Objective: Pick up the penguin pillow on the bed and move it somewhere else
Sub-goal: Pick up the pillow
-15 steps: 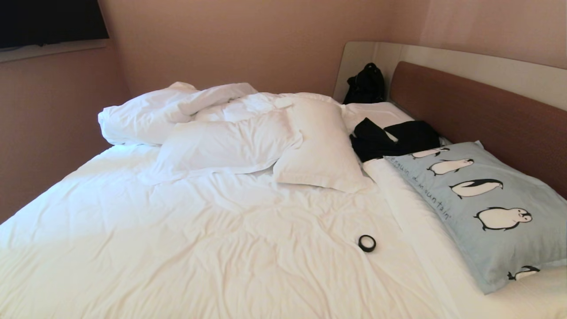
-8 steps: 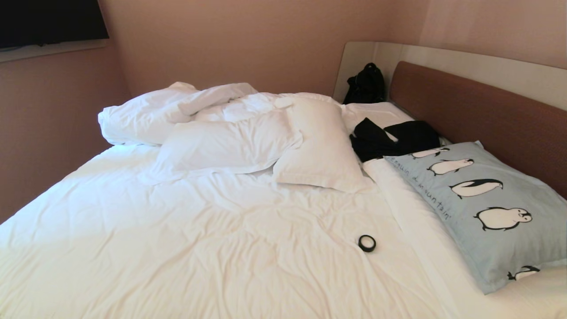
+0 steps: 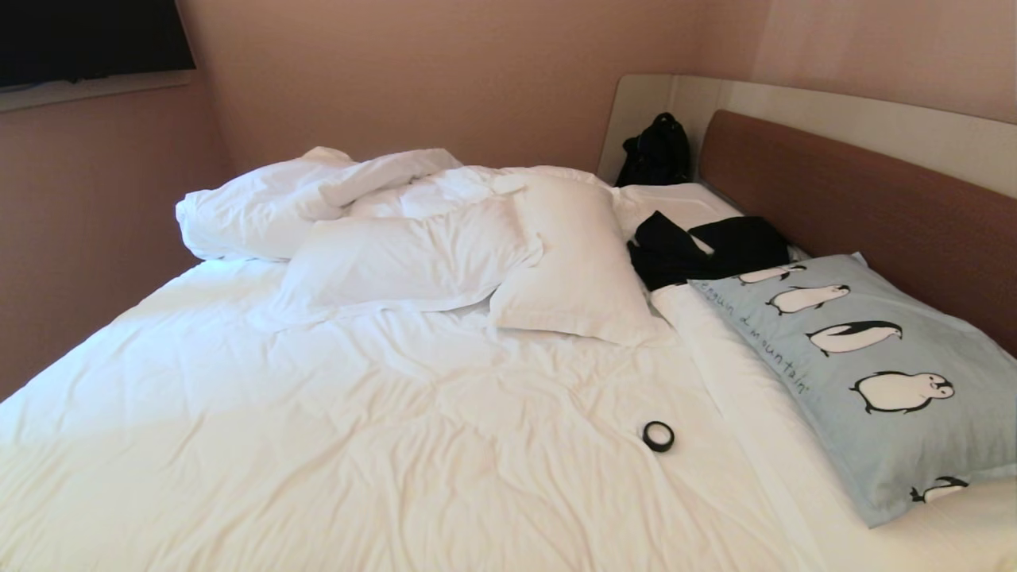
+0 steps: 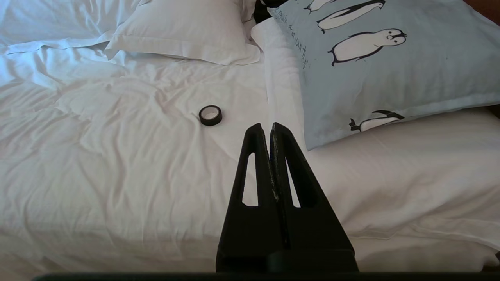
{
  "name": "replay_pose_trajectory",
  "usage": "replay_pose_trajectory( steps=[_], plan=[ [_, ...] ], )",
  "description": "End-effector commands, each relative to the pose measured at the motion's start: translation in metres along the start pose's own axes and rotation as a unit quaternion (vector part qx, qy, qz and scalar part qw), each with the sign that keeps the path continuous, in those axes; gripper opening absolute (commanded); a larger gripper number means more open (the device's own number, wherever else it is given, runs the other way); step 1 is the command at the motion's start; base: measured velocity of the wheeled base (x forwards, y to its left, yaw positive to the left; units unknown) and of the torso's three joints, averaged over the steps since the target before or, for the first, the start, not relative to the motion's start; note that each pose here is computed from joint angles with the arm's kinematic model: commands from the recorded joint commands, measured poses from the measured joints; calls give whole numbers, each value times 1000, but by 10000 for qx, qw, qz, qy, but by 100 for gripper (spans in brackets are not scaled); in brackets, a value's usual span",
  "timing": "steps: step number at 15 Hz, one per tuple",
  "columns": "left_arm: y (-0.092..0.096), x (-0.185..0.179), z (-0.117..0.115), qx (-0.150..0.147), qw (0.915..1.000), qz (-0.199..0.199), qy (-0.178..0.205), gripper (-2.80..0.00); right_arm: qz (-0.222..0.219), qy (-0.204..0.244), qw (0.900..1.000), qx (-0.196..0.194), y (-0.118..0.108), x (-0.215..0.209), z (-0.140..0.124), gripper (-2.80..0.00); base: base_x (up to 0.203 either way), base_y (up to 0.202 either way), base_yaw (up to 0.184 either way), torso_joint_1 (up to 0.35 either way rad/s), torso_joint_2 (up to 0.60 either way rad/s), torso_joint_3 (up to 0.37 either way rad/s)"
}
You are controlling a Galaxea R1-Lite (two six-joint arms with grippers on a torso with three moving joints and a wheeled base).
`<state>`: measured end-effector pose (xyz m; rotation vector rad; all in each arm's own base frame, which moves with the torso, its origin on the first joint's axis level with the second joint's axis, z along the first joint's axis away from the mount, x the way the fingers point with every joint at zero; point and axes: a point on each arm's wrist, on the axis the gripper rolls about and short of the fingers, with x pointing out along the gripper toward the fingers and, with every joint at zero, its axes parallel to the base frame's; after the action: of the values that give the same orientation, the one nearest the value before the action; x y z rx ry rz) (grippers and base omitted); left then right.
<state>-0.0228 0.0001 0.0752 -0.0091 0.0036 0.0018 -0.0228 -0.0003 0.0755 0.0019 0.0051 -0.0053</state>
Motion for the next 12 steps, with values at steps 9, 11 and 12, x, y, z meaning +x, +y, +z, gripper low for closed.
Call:
replay_pose_trajectory(
  steps=[9, 11, 12],
  plan=[
    [0, 0, 0, 0, 10000, -1, 5, -280, 219, -2208, 9744, -353, 1, -38, 94, -280, 0, 0, 0, 0, 0, 0],
    [0, 0, 0, 0, 10000, -1, 5, -280, 244, -2323, 9714, -437, 1, -43, 123, -280, 0, 0, 0, 0, 0, 0],
    [0, 0, 0, 0, 10000, -1, 5, -280, 245, -2253, 9730, -443, 1, -39, 138, -280, 0, 0, 0, 0, 0, 0]
  ],
)
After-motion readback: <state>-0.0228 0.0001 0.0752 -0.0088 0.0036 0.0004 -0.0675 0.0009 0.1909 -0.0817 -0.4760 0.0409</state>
